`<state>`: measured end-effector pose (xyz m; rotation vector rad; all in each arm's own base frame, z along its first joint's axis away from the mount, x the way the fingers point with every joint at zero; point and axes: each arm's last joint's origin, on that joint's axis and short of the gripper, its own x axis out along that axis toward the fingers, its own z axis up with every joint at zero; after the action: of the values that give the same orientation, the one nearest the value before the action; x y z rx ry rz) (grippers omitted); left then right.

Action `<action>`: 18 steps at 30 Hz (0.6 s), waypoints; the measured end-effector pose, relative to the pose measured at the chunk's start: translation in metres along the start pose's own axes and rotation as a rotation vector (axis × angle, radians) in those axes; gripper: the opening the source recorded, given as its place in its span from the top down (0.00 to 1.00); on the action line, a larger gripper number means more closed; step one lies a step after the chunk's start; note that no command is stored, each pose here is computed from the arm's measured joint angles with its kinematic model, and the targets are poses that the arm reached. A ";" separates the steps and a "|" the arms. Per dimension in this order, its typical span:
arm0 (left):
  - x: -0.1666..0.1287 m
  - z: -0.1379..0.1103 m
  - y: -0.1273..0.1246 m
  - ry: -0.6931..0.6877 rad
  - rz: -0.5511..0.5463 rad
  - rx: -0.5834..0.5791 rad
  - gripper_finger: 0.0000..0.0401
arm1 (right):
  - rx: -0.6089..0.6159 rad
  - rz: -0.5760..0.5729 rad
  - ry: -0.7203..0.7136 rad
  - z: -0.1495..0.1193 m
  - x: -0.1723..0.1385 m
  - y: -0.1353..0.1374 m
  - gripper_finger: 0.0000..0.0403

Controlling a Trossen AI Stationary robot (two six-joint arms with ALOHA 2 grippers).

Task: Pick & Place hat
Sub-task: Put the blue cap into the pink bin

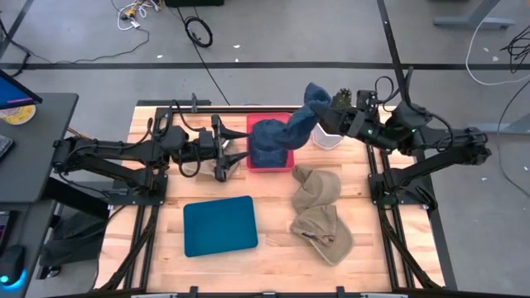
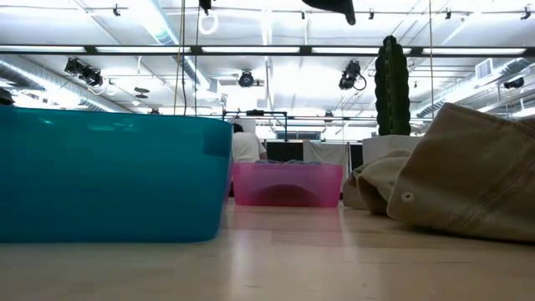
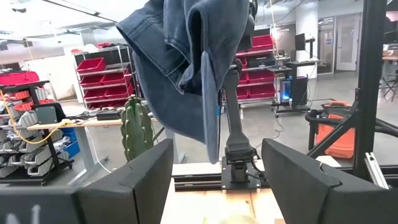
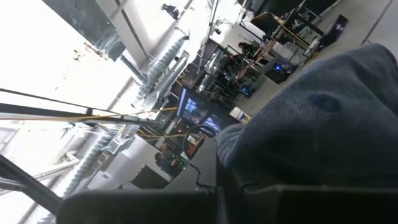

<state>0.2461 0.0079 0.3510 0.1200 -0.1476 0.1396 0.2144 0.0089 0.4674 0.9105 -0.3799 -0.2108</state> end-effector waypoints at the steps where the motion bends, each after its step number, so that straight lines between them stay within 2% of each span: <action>1: 0.000 0.000 0.000 -0.001 0.000 0.000 0.38 | 0.001 0.002 -0.002 -0.001 0.001 0.000 1.00; 10: -0.001 0.010 -0.001 -0.097 0.003 -0.015 0.38 | -0.022 -0.033 0.028 -0.011 0.009 -0.006 1.00; 14: -0.002 0.020 -0.002 -0.201 0.008 -0.030 0.38 | -0.049 -0.093 0.044 -0.017 0.013 -0.012 1.00; 18: -0.001 0.039 -0.001 -0.219 0.005 -0.019 0.38 | -0.067 -0.132 0.051 -0.024 0.018 -0.016 1.00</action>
<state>0.2403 0.0020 0.3889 0.1159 -0.3674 0.1303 0.2406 0.0102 0.4452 0.8738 -0.2641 -0.3192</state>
